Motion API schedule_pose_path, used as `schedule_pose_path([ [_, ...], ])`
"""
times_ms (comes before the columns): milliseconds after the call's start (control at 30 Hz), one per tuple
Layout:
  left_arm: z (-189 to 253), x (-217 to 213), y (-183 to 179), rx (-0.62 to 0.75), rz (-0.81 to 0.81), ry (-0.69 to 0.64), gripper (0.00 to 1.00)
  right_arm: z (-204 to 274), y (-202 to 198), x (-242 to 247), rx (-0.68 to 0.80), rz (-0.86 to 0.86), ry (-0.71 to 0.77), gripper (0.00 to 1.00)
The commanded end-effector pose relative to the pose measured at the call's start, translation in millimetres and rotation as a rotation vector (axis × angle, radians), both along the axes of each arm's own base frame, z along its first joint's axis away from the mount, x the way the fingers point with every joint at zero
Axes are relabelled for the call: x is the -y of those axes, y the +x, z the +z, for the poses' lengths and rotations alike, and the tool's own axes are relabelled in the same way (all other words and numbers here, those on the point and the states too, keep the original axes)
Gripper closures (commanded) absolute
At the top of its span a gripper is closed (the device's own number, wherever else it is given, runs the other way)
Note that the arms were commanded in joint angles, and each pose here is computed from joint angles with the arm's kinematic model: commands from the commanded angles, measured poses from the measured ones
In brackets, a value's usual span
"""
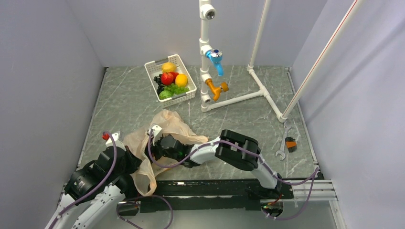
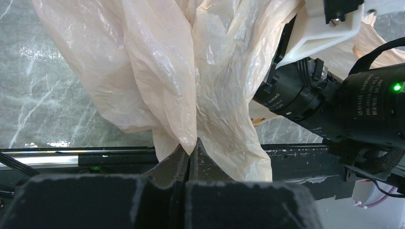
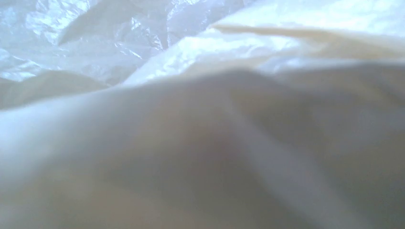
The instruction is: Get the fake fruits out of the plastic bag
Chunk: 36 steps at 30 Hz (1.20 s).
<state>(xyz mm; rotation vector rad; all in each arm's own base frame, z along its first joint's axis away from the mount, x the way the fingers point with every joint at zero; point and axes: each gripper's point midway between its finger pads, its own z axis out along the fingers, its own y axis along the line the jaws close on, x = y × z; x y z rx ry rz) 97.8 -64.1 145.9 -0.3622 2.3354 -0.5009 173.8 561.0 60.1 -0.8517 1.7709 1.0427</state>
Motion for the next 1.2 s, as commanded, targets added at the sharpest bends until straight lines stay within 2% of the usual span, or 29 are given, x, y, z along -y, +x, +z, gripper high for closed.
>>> schedule_pose_path([
  [0,10.3,3.0,3.9,0.035,-0.004,-0.023,1.0,20.1,3.4,-9.1,0.026,-0.001,0.051,0.21],
  [100,9.9,2.3,3.3,0.033,0.0,-0.023,1.0,21.4,2.2,-6.3,0.048,0.012,0.045,0.29],
  [200,10.6,2.7,4.0,0.041,0.0,-0.028,1.0,22.1,4.2,-0.6,0.053,-0.01,0.037,0.48],
  [300,9.6,2.4,3.5,0.034,0.0,-0.024,1.0,24.6,3.6,5.2,0.069,-0.011,0.037,0.54],
  [367,9.4,2.3,3.8,0.032,0.001,-0.021,1.0,27.7,7.1,10.2,0.068,-0.038,0.033,0.67],
  [467,9.2,3.1,3.5,0.029,-0.005,-0.019,1.0,41.3,7.0,16.8,0.092,-0.042,0.063,0.76],
  [633,10.0,2.8,3.6,0.036,-0.002,-0.025,1.0,57.2,11.7,32.0,0.116,-0.093,0.103,1.0],
  [767,11.0,1.2,3.3,0.045,0.005,-0.03,1.0,65.1,16.5,44.5,0.117,-0.147,0.122,1.0],
  [1167,7.4,1.8,4.9,0.014,0.013,-0.01,1.0,100.8,10.5,66.4,0.147,-0.153,0.208,1.0],
])
